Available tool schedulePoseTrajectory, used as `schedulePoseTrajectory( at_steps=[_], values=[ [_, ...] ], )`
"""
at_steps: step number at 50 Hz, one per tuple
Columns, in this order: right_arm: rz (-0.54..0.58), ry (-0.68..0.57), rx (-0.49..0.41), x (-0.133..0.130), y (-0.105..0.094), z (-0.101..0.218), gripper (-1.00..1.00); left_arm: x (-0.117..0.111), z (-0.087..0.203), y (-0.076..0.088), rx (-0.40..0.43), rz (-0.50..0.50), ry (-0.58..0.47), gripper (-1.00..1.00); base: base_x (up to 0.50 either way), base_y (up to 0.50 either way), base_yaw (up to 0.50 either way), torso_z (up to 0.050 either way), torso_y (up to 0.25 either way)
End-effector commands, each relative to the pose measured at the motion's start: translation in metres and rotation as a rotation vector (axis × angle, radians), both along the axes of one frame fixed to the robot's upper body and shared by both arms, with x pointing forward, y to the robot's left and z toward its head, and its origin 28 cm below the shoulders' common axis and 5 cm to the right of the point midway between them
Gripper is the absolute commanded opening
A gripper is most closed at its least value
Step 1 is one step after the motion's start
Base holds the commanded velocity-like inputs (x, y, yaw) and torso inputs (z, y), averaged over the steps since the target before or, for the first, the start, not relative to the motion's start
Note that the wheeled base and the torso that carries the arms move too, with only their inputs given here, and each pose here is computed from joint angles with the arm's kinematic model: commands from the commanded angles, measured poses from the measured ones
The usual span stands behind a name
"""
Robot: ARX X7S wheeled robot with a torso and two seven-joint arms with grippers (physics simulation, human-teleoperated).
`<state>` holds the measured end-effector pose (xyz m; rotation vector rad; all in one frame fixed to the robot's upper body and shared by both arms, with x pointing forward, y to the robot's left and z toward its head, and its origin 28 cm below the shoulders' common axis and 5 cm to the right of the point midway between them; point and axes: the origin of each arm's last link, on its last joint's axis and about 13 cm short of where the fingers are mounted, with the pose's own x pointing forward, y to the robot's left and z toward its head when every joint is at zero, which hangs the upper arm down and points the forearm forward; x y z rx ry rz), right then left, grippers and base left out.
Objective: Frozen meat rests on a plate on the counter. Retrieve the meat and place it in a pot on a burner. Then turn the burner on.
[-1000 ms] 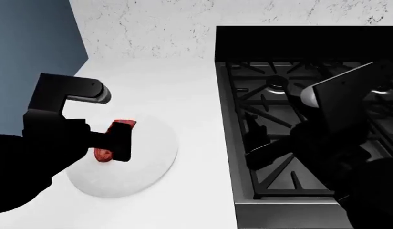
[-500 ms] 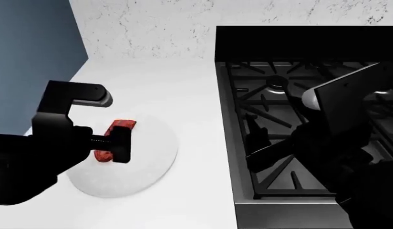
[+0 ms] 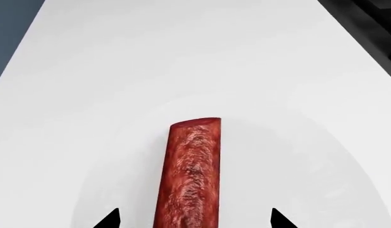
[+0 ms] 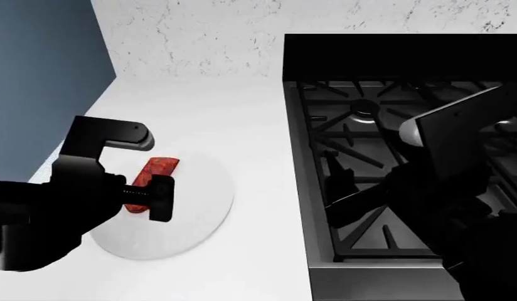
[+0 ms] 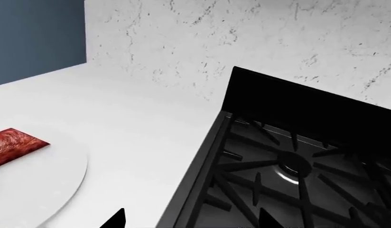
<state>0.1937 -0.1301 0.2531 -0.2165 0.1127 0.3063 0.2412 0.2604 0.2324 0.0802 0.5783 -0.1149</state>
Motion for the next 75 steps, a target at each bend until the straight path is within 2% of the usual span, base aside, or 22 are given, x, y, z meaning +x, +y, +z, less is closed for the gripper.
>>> schedulePoseTrajectory(
  at_steps=[1,32,33,45,62,75],
  values=[
    [-0.003,0.004,0.005,0.000,-0.001,-0.001,1.00,-0.001,-0.005,0.000,0.014,0.005,0.026,1.00,0.00,0.00,0.00,0.000,0.000],
    [0.001,0.011,-0.003,0.003,0.000,-0.001,1.00,0.003,-0.015,0.000,0.012,-0.008,0.066,1.00,0.00,0.00,0.00,0.000,0.000],
    [0.001,0.011,-0.003,0.003,0.000,-0.001,1.00,0.003,-0.015,-0.001,0.012,-0.008,0.066,-1.00,0.00,0.00,0.00,0.000,0.000],
    [0.000,0.009,-0.004,0.002,-0.001,-0.001,1.00,0.000,-0.006,-0.003,0.018,-0.012,0.028,-1.00,0.00,0.00,0.00,0.000,0.000],
    [0.000,-0.002,-0.004,-0.002,-0.001,0.001,1.00,-0.002,0.026,-0.005,0.027,-0.014,-0.121,-1.00,0.00,0.00,0.00,0.000,0.001],
    [-0.002,-0.019,-0.005,-0.005,0.000,0.004,1.00,-0.010,0.041,-0.007,0.014,-0.031,-0.193,-1.00,0.00,0.00,0.00,0.000,0.000]
  ],
)
